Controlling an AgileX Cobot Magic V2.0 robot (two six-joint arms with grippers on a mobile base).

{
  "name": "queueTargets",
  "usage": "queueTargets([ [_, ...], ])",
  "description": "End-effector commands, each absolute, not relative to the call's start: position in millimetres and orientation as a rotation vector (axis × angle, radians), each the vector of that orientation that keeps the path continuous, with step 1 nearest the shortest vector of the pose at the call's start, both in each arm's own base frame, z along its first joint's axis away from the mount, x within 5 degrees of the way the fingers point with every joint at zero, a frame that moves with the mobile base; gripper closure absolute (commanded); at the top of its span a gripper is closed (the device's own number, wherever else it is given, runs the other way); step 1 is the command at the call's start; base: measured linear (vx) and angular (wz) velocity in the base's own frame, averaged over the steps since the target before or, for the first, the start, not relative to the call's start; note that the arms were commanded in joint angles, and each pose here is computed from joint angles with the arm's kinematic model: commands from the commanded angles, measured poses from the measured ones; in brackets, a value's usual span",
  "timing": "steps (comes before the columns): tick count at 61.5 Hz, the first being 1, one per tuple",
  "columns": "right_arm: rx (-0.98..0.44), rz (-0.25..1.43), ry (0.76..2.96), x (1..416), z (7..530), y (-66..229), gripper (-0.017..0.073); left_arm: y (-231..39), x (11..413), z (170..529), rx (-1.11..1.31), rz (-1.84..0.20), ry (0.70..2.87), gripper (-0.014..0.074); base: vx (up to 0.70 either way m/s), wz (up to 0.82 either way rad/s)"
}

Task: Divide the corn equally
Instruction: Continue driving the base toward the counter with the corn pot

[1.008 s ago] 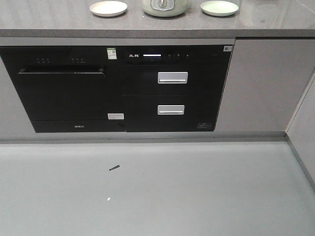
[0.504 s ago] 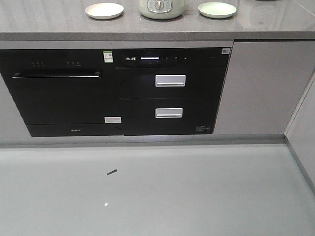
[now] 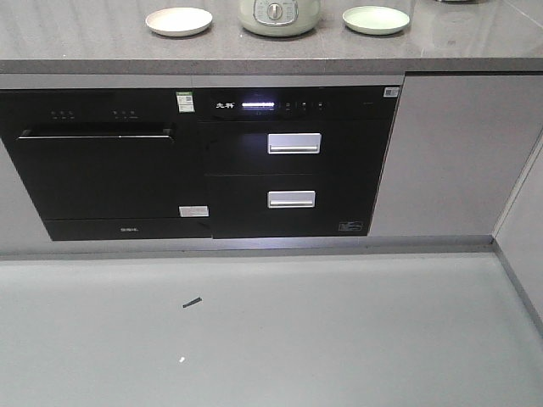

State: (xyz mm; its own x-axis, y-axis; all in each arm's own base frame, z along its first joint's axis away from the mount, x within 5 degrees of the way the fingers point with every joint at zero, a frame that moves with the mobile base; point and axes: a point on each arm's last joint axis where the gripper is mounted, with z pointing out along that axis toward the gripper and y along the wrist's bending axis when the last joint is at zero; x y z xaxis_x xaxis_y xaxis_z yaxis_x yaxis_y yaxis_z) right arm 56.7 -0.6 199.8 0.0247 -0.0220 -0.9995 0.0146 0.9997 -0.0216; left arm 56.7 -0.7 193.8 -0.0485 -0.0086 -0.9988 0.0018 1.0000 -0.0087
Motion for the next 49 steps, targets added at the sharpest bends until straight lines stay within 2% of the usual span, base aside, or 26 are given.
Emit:
queueTargets([
  [1,-0.004,-0.05,1.479,56.2,203.9,-1.6,0.0564,-0.1,55.6,200.4,-0.014,-0.012,1.531,0.0601,0.05,0.0],
  [49,-0.004,-0.05,1.477,56.1,204.0,-1.7,0.0564,-0.1,55.6,200.4,-0.014,-0.012,1.531,0.0601,0.04,0.0],
])
